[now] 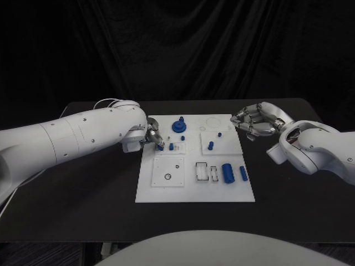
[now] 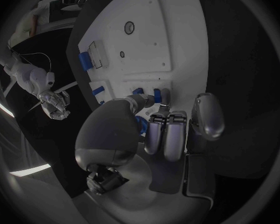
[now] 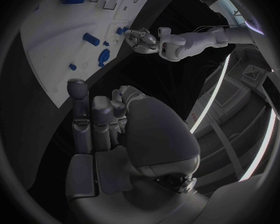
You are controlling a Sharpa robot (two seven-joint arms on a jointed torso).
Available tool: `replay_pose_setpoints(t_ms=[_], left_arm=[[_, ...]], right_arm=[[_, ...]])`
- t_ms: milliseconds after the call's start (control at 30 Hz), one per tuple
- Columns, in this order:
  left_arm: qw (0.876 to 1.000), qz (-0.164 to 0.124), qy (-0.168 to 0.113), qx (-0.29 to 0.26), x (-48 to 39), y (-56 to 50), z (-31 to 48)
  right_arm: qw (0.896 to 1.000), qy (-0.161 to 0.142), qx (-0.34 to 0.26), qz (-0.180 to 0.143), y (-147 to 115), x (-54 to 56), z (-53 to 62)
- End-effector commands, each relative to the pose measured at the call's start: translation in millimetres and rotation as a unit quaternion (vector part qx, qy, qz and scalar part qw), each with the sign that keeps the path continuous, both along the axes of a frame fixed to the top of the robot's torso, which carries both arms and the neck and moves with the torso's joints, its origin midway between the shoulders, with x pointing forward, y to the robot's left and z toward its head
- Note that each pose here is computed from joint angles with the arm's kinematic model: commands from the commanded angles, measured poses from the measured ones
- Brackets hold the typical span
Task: Assemble the parts on the task board
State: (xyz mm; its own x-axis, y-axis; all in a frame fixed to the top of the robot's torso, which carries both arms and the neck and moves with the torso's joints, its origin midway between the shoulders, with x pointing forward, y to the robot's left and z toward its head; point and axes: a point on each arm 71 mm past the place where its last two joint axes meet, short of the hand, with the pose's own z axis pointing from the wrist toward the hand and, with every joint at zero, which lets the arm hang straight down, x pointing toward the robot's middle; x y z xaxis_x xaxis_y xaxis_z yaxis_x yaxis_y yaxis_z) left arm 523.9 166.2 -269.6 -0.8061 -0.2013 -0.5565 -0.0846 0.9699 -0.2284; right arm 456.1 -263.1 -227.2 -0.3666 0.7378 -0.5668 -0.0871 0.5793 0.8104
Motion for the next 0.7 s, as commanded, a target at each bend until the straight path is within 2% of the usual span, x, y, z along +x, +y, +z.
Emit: replay_pose_setpoints(t_ms=[33,700], left_arm=[[1.0,-0.002,0.015,0.005,-5.6,1.8,-10.4],[1.0,0.01,0.018,0.01,-7.0,10.0,-15.7]], right_arm=[[1.0,0.016,-0.007,-0.001,-1.2,-0.8,-4.0],[0.999,0.03,-0.01,0.002,-1.9,-1.2,-8.5]])
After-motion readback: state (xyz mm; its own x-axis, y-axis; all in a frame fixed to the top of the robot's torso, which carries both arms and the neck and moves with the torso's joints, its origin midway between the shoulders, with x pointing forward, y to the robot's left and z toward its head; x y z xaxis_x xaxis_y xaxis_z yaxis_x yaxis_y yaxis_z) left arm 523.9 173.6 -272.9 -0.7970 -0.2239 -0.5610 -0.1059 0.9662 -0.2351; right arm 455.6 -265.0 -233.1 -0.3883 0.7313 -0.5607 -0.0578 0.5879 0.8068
